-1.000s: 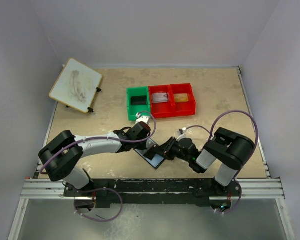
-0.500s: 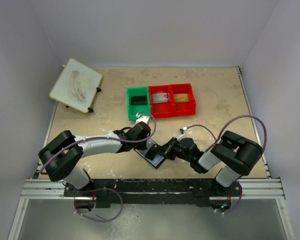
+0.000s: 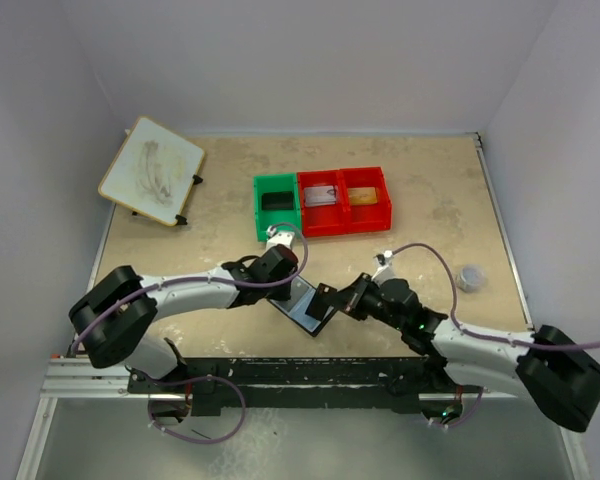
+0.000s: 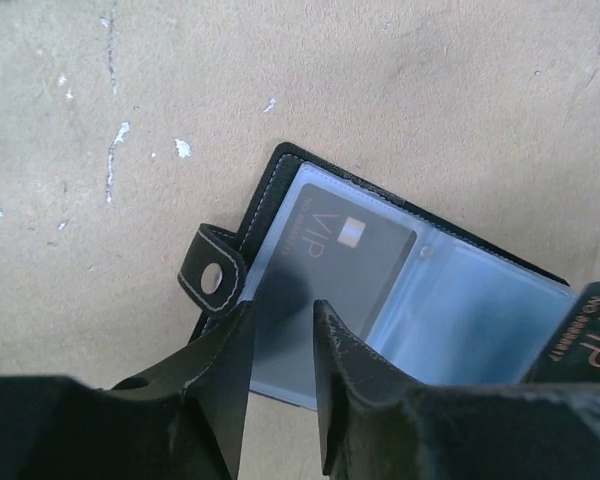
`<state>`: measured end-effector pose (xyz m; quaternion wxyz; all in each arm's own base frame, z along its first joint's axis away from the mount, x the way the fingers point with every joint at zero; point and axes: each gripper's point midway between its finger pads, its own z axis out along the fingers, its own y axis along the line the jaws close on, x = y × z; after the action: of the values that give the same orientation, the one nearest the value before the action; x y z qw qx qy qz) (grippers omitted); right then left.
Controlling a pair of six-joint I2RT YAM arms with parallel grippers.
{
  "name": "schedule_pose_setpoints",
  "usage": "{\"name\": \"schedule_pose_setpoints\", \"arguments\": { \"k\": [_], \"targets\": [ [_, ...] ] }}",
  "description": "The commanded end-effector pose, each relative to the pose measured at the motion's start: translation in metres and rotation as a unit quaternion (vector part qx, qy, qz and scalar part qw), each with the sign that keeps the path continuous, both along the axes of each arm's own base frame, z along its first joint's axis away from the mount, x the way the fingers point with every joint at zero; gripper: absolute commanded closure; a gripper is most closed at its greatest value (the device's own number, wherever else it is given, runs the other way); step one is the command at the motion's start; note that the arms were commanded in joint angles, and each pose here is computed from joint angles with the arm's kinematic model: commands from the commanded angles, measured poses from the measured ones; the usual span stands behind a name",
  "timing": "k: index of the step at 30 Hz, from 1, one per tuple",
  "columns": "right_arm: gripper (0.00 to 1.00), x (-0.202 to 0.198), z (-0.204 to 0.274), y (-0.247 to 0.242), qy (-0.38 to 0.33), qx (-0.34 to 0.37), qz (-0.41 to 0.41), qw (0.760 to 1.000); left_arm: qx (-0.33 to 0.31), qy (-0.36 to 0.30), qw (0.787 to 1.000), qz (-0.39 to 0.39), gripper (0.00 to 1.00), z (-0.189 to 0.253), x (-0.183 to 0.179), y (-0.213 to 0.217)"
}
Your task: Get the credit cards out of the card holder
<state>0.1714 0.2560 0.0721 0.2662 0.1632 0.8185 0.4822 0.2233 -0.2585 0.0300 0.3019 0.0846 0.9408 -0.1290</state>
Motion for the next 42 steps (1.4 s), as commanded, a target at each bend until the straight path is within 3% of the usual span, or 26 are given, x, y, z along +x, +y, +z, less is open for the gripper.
{"name": "schedule_pose_setpoints", "arguments": {
  "k": [1, 4, 10, 13, 16, 22, 27, 33, 37, 42],
  "targets": [
    [1.0, 0.017, 0.031, -0.008, -0.099, -0.043, -0.006, 0.994, -0.035, -0.038, 0.998, 0.023, 0.68, 0.031, 0.008, -0.001],
    [1.0, 0.022, 0.05, -0.013, -0.153, -0.037, -0.015, 0.987, -0.043, -0.053, 0.997, 0.032, 0.57, 0.045, 0.009, 0.004],
    [1.0, 0.026, 0.077, -0.021, -0.23, -0.045, -0.017, 0.972, -0.028, -0.089, 0.993, 0.072, 0.46, 0.062, 0.013, 0.03],
    [1.0, 0.029, 0.097, -0.018, -0.293, -0.054, -0.003, 0.955, -0.025, -0.108, 0.989, 0.097, 0.37, 0.072, 0.016, 0.042],
    [1.0, 0.024, 0.107, -0.008, -0.337, -0.057, 0.038, 0.939, -0.024, -0.131, 0.984, 0.121, 0.35, 0.084, 0.019, 0.055],
    [1.0, 0.023, 0.125, 0.007, -0.42, -0.107, 0.104, 0.895, 0.021, -0.166, 0.968, 0.186, 0.34, 0.102, 0.03, 0.092],
    [1.0, 0.034, 0.136, 0.006, -0.472, -0.159, 0.11, 0.86, 0.044, -0.15, 0.959, 0.235, 0.32, 0.108, 0.039, 0.121],
    [1.0, 0.033, 0.142, 0.015, -0.556, -0.225, 0.159, 0.784, 0.013, -0.17, 0.947, 0.273, 0.31, 0.149, 0.053, 0.157],
    [1.0, 0.039, 0.141, 0.021, -0.583, -0.271, 0.184, 0.744, 0.047, -0.194, 0.938, 0.282, 0.3, 0.174, 0.056, 0.179],
    [1.0, 0.055, 0.144, 0.024, -0.59, -0.325, 0.198, 0.712, 0.086, -0.215, 0.932, 0.278, 0.3, 0.184, 0.053, 0.196]
  ]
}}
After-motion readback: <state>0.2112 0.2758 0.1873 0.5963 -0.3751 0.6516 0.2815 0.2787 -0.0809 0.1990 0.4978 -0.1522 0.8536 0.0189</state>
